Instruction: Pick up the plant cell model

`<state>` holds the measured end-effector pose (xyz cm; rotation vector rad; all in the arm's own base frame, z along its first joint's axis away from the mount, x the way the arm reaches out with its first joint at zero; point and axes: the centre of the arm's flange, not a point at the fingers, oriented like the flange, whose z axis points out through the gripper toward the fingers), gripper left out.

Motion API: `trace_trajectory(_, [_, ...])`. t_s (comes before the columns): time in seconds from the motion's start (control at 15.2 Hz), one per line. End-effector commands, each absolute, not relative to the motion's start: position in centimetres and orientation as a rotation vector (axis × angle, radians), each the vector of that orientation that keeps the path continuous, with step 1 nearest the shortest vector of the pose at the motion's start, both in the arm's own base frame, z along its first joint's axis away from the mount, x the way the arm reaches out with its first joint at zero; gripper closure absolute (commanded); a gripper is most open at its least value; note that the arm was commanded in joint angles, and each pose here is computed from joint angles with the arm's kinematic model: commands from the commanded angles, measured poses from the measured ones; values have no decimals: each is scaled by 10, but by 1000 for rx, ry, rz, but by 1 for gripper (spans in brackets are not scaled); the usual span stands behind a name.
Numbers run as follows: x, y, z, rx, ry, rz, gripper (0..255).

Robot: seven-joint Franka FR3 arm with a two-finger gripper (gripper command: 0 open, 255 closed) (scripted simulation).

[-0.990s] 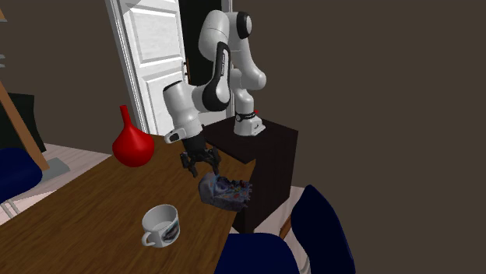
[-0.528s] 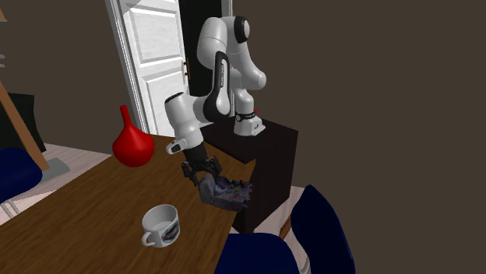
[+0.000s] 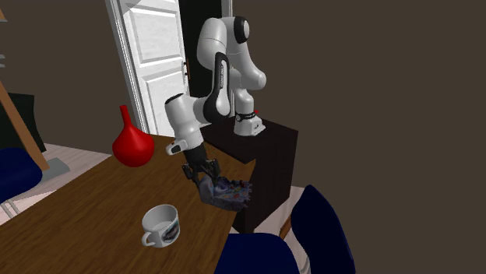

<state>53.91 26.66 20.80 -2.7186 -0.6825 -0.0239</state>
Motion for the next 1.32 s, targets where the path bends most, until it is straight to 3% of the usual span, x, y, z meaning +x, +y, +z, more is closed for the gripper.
trace_trajectory(0.0, [538,267,207,-2719,-683,-19,255])
trace_trajectory(1.25, [539,267,287,-2719,-683,-19,255])
